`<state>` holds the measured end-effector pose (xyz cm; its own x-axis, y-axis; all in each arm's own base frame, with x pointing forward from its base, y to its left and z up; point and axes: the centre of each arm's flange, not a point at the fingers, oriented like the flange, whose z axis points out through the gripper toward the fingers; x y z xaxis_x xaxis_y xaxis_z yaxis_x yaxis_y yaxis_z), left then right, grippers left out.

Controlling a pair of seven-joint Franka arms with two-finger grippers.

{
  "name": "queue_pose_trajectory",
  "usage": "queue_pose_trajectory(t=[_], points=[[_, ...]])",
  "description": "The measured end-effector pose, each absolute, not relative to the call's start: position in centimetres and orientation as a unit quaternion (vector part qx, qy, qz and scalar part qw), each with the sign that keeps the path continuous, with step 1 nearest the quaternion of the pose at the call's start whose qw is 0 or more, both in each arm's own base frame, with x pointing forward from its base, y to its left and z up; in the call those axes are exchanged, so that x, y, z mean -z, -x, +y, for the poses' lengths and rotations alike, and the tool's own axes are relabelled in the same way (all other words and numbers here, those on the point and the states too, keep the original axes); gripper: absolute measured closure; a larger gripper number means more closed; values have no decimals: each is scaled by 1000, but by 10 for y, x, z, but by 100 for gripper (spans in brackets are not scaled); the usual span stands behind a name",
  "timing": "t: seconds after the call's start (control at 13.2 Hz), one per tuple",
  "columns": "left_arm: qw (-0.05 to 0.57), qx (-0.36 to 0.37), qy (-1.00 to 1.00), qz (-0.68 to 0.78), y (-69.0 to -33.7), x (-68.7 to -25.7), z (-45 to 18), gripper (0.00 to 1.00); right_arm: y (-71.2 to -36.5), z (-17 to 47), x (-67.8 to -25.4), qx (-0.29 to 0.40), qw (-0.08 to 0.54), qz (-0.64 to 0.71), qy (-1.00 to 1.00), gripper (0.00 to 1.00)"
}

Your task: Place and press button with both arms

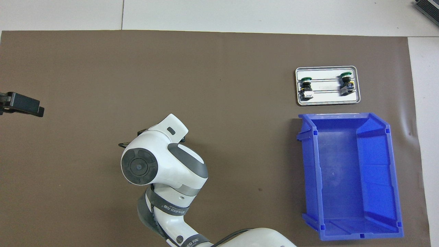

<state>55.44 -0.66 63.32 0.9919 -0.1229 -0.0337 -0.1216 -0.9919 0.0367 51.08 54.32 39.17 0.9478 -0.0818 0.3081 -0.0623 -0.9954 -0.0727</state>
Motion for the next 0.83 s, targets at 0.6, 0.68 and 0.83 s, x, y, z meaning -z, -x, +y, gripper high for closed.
queue_pose_trajectory(t=[0.6, 0.68, 0.83], points=[[17, 18, -998, -61, -554, -633, -7, 0, -574, 291, -544, 142, -17, 46, 989, 66], [17, 18, -998, -61, -554, -633, -7, 0, -577, 252, -544, 134, -22, 41, 990, 66], [17, 18, -998, -61, -554, -633, -7, 0, -580, 181, -541, 111, -20, 31, 993, 66]])
